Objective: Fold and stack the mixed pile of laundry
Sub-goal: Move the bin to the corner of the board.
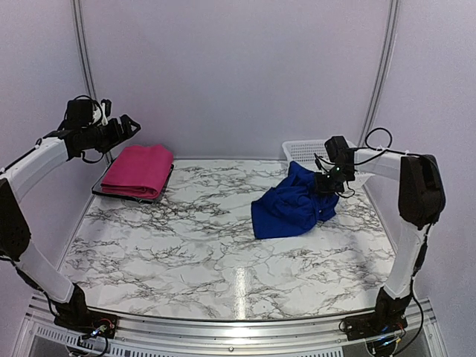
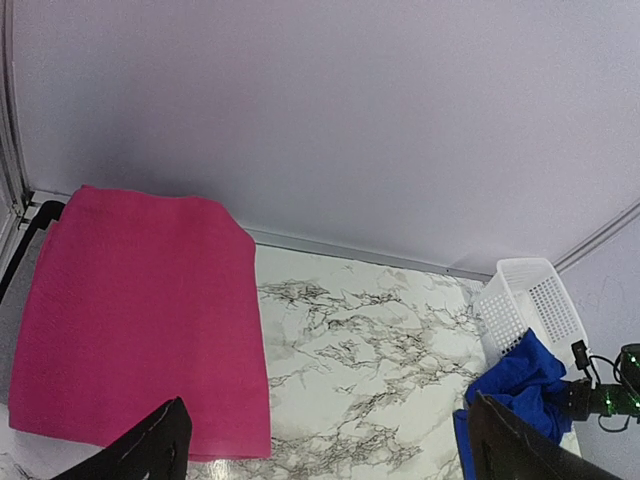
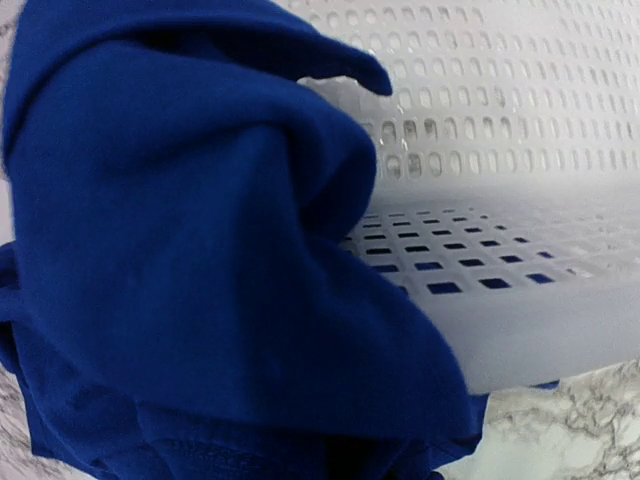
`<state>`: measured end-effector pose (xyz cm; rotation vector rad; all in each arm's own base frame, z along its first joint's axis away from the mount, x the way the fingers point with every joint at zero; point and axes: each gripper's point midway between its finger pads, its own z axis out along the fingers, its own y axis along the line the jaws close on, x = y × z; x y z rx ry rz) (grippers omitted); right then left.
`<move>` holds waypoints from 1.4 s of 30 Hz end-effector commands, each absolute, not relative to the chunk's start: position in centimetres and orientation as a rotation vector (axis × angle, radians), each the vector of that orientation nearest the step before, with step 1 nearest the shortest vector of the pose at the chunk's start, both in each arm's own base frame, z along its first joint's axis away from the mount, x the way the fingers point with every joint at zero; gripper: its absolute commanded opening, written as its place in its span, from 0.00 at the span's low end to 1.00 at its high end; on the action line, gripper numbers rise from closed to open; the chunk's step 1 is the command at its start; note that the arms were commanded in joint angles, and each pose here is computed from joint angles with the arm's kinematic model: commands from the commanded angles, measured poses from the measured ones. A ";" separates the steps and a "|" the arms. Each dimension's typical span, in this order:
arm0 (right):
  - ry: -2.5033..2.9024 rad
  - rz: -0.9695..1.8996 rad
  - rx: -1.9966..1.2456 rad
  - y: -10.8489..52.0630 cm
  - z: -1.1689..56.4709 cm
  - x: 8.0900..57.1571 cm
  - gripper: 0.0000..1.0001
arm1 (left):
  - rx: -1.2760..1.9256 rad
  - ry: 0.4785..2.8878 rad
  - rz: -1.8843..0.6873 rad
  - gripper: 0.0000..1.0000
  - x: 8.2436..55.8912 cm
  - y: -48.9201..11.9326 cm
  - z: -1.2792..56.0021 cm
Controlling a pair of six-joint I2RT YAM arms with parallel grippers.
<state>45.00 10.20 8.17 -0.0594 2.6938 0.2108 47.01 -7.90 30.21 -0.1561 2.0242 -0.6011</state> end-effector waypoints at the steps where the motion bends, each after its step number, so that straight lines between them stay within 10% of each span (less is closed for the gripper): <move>1: 2.491 0.241 -0.110 11.4 13.6 51.5 0.00 | -0.150 1.992 -0.562 0.99 46.2 -7.2 31.4; 17: 1.684 0.656 -0.633 29.1 48.4 40.9 0.00 | -0.149 1.988 -0.571 0.99 45.2 -7.4 31.8; 42: 1.310 1.207 -0.896 35.5 58.6 24.0 0.00 | -0.162 1.978 -0.538 0.99 45.2 -7.0 32.0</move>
